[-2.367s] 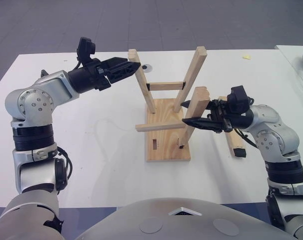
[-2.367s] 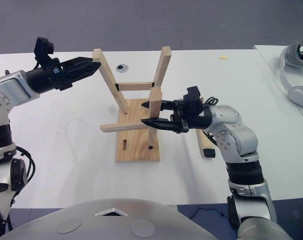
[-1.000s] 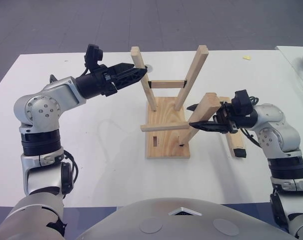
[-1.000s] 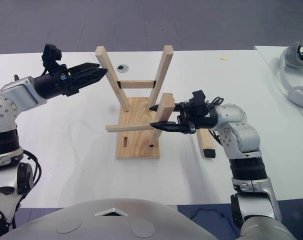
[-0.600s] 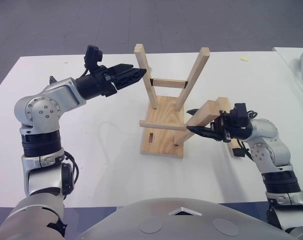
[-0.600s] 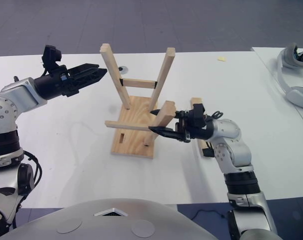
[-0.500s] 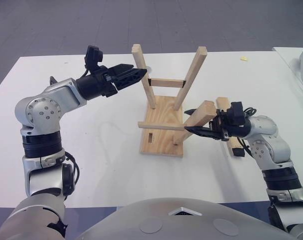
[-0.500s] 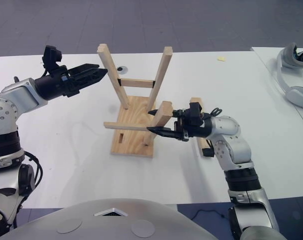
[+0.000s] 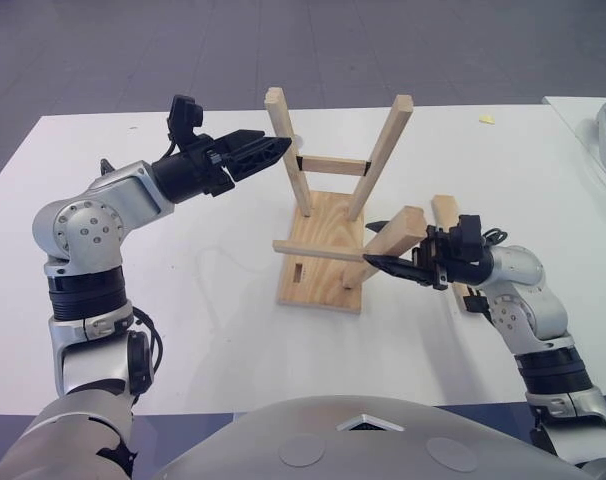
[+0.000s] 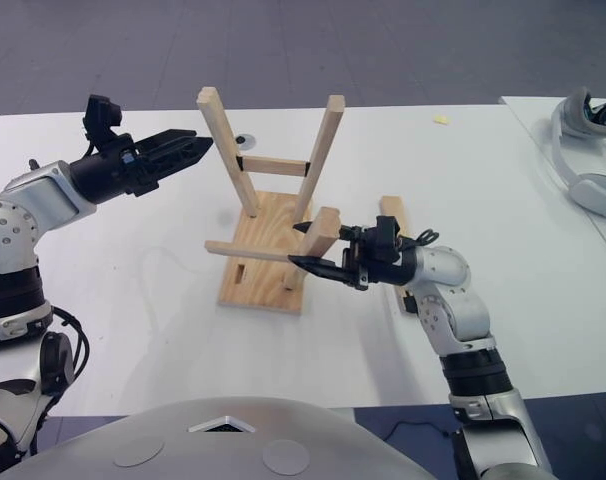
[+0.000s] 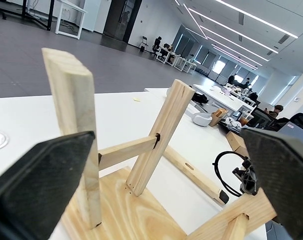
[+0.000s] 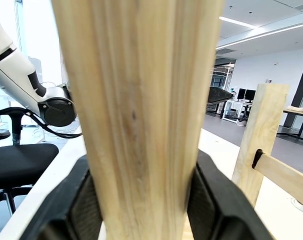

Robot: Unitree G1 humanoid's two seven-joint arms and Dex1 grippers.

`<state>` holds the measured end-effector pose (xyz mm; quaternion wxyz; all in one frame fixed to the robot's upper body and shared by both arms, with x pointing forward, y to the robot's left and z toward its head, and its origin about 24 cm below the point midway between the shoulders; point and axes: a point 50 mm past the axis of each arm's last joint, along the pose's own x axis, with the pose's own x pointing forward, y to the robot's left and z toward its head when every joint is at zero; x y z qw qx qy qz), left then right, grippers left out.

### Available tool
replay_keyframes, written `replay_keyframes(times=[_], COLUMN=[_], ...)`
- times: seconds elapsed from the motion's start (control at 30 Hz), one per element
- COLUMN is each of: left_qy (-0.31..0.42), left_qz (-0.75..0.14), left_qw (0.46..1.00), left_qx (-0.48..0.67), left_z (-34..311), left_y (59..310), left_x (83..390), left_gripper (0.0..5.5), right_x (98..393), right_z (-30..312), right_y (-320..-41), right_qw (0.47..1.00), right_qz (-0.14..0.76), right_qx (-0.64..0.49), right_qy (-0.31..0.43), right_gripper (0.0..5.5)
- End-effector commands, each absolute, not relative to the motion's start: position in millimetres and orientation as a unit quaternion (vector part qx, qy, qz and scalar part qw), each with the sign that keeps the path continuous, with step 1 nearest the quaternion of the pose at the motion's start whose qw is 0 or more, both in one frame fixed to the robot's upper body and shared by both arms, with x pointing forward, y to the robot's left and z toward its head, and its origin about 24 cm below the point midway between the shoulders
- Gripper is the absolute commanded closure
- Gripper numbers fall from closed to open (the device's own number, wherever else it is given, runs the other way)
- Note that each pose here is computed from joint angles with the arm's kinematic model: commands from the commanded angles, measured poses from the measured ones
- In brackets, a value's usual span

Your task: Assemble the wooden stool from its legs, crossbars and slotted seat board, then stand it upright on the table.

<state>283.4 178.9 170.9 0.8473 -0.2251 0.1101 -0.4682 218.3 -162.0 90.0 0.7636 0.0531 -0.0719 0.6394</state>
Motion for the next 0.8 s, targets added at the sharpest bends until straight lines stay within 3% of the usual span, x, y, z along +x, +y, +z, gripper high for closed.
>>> replay_keyframes(times=[0.03, 0.17, 0.27, 0.47, 0.8], left_qy=[0.105, 0.105, 0.105, 0.103, 0.101], left_qz=[-0.466, -0.464, -0.463, -0.461, -0.458], left_qw=[0.85, 0.85, 0.85, 0.851, 0.851], left_qx=[-0.223, -0.226, -0.228, -0.231, -0.236], left_z=[171.3, 169.9, 169.3, 168.8, 167.7], left_y=[177.3, 176.6, 175.6, 175.8, 175.7], left_x=[282.8, 282.6, 282.7, 283.1, 281.8], left_gripper=[0.1, 0.1, 0.1, 0.1, 0.1], right_x=[214.4, 219.1, 213.1, 213.7, 207.2], right_z=[44.0, 44.7, 41.4, 33.1, 29.2], right_y=[-170.9, -171.0, -167.7, -169.0, -172.5], right_qw=[0.801, 0.821, 0.805, 0.821, 0.809], right_qz=[0.582, 0.554, 0.571, 0.555, 0.56], right_qx=[0.087, 0.04, 0.07, -0.002, 0.038], right_qy=[0.107, 0.131, 0.142, 0.131, 0.174], right_gripper=[3.45, 3.45, 3.45, 3.45, 3.45])
